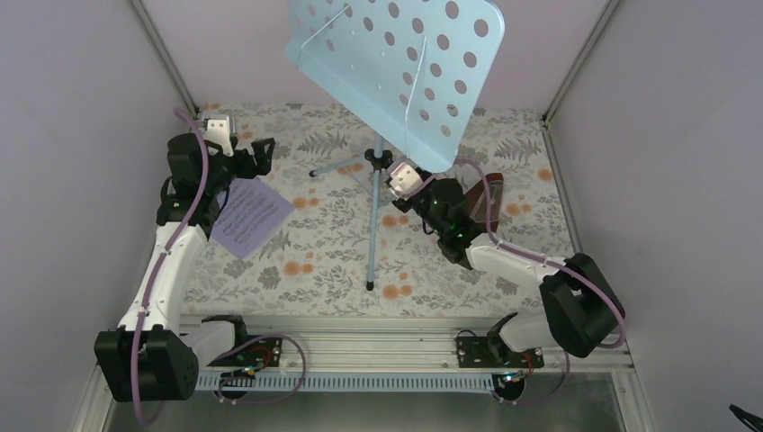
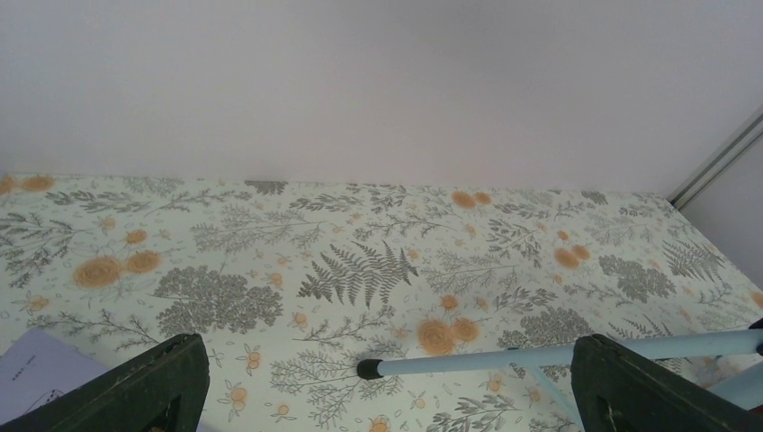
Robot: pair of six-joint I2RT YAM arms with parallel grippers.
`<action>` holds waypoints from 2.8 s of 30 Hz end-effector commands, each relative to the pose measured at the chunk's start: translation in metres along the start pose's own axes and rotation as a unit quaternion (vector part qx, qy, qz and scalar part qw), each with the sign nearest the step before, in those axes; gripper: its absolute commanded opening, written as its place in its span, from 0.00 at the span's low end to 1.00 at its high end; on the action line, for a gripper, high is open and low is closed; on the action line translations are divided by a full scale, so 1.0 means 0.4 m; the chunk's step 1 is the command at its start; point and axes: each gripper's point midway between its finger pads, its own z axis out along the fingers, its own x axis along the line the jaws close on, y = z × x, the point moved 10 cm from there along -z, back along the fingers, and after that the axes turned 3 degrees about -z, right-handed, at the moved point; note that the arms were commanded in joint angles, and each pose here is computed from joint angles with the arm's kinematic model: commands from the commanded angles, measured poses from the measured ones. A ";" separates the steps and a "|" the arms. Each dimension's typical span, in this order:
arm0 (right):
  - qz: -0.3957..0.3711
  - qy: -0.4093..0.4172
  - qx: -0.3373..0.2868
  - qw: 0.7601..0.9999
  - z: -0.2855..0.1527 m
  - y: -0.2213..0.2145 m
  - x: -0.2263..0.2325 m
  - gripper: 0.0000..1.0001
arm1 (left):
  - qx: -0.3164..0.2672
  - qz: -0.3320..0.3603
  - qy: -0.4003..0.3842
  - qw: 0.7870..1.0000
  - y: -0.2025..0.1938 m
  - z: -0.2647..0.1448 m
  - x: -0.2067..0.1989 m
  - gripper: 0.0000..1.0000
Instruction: Pack up the instrument practice props
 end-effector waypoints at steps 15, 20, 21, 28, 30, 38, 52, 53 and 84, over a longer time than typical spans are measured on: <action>0.030 -0.081 -0.110 0.990 -0.159 0.099 -0.064 0.78 | 0.011 -0.007 -0.013 1.000 -0.012 0.008 -0.001 1.00; 0.286 -0.072 -0.092 0.951 -0.196 0.007 -0.044 0.97 | 0.013 -0.010 -0.019 1.000 -0.015 0.011 -0.001 1.00; 0.335 -0.065 -0.076 0.937 -0.189 -0.006 -0.042 0.98 | 0.013 -0.011 -0.018 1.000 -0.015 0.012 -0.001 1.00; 0.567 0.019 -0.049 0.822 -0.141 0.031 -0.042 0.96 | 0.014 -0.010 -0.014 1.000 -0.016 0.013 0.001 1.00; 0.624 0.031 -0.037 0.780 -0.129 0.049 -0.050 0.97 | 0.012 -0.009 -0.014 1.000 -0.015 0.010 0.000 1.00; 0.804 0.110 0.013 0.584 -0.085 0.028 -0.051 0.97 | 0.010 -0.009 -0.017 1.000 -0.013 0.006 -0.003 1.00; 0.832 0.109 0.015 0.544 -0.005 -0.002 -0.074 0.79 | 0.003 -0.003 -0.011 1.000 -0.005 -0.004 -0.005 1.00; 0.834 0.106 0.012 0.542 -0.004 -0.003 -0.078 0.77 | 0.003 -0.003 -0.011 1.000 -0.005 -0.004 -0.006 1.00; 0.841 0.095 0.008 0.532 0.007 -0.031 -0.101 0.43 | 0.005 -0.003 -0.010 1.000 -0.007 -0.002 -0.004 1.00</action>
